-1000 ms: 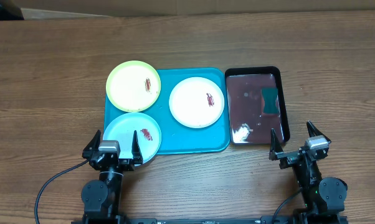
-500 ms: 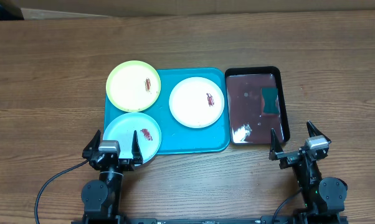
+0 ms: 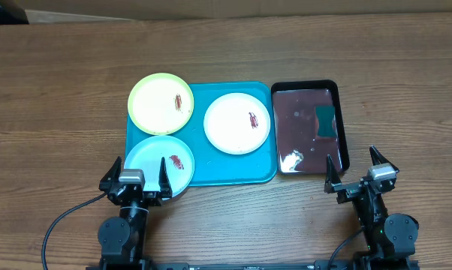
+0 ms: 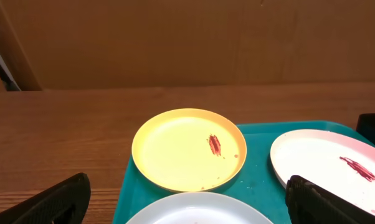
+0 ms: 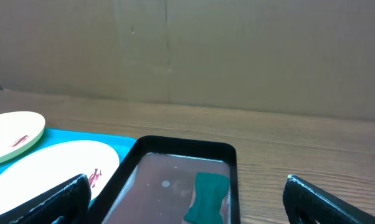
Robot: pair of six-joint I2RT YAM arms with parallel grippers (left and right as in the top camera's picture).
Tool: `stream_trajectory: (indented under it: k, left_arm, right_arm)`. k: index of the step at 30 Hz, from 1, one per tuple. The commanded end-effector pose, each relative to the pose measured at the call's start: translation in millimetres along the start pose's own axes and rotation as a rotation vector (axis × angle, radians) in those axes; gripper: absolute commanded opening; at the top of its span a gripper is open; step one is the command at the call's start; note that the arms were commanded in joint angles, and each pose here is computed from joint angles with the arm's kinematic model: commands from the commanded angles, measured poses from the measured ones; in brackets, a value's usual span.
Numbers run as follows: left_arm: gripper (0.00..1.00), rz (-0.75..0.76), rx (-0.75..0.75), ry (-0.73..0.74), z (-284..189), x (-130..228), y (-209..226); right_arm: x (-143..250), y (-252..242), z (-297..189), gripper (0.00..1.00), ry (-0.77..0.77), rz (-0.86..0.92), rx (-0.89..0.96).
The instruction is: Clean dirty plates on tray and stack at the side
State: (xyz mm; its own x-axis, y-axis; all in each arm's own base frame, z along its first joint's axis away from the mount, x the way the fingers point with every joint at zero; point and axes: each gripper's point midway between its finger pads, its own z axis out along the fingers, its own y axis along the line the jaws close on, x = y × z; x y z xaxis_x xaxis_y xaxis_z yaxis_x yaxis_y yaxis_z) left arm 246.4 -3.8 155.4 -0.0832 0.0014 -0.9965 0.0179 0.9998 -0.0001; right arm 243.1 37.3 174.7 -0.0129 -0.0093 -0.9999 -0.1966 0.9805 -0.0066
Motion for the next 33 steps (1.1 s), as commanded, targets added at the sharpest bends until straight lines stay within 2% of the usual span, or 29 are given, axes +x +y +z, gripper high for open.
stream_trajectory:
  k: [1,5,10,12,15,19,20,23,25,27,30,33]
  left_arm:
    - [1.0,-0.009,0.043,-0.02,0,-4,-8]
    - [1.0,-0.127,0.247,-0.012,-6,-6,-42]
    - [1.0,-0.192,0.269,-0.022,-7,-11,-45]
    - [1.0,-0.2,0.324,-0.042,-10,-18,-54]
    - [1.0,-0.307,0.355,-0.026,-16,-32,-58]
    - [1.0,-0.354,0.369,-0.063,-31,-79,-59]
    - [1.0,-0.344,0.357,-0.083,-40,-108,-57]
    - [1.0,-0.278,0.343,-0.084,-51,-154,-55]
    - [1.0,-0.258,0.347,0.002,-50,-188,-58]
    - [1.0,-0.239,0.383,0.113,-44,-206,-66]
    - [1.0,-0.213,0.429,0.35,-30,-215,-76]
    - [1.0,-0.227,0.417,0.637,-16,-208,-76]
  right_arm:
    - [2,0,0,1.0,-0.005,-0.005,0.0]
    - [2,0,0,1.0,-0.005,-0.005,0.0]
    - [2,0,0,1.0,-0.005,-0.005,0.0]
    - [2,0,0,1.0,-0.005,-0.005,0.0]
    - [2,0,0,1.0,-0.005,-0.005,0.0]
    - [2,0,0,1.0,-0.005,-0.005,0.0]
    - [2,0,0,1.0,-0.005,-0.005,0.0]
    - [2,0,0,1.0,-0.005,-0.005,0.0]
    - [2,0,0,1.0,-0.005,-0.005,0.0]
    - [2,0,0,1.0,-0.005,-0.005,0.0]
    - [2,0,0,1.0,-0.005,-0.005,0.0]
    - [2,0,0,1.0,-0.005,-0.005,0.0]
